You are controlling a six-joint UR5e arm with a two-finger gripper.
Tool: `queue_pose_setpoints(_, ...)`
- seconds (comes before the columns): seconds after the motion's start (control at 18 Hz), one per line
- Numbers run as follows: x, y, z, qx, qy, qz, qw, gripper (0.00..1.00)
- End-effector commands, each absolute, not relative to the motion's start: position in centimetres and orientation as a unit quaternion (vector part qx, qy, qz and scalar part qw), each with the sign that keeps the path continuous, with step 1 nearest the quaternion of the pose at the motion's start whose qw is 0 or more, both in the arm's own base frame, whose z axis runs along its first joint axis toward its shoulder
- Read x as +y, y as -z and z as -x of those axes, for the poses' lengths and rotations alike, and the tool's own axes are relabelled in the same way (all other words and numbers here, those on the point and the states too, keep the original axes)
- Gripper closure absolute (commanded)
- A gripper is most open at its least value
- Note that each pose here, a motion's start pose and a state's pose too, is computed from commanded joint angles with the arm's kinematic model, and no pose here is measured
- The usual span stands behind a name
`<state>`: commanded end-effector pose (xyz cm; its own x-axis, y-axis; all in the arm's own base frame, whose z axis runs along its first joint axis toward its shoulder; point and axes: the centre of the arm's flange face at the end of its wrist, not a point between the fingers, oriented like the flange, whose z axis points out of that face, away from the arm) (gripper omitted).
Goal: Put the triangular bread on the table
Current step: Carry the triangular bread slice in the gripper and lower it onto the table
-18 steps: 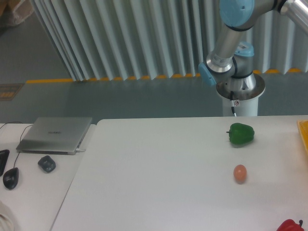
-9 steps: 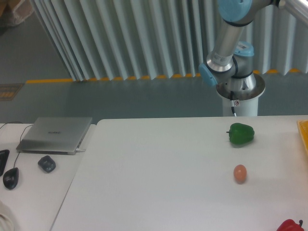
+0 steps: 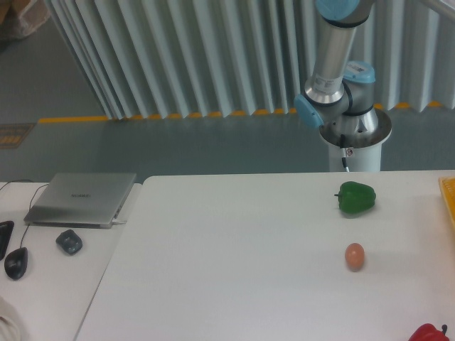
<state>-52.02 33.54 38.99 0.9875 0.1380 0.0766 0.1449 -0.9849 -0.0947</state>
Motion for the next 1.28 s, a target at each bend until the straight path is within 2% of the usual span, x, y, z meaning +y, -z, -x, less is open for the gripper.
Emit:
queue_pose_setpoints(0.22,35.6,-40.0,50.7,-0.11,0.066,0.986,0.106,0.92)
queue_pose_setpoints(0.44,36.8,-41.4,49.3,-0.111,0.062,0.985,0.117,0.92)
queue_pose_setpoints(0.61,39.2,-41.7,47.4,-0.111,0.068,0.984,0.122,0.92)
queue_pose_setpoints(0.72,42.6,-41.8,44.8,-0.123,0.076,0.981,0.128,0.92)
queue_pose_setpoints(0.89,47.2,-42.0,41.5,-0.152,0.06,0.976,0.143,0.92)
queue_pose_setpoints(1.17,48.7,-41.7,39.9,-0.15,0.055,0.976,0.147,0.92)
queue_pose_setpoints(1.28,49.9,-40.2,38.9,-0.134,0.045,0.983,0.119,0.92)
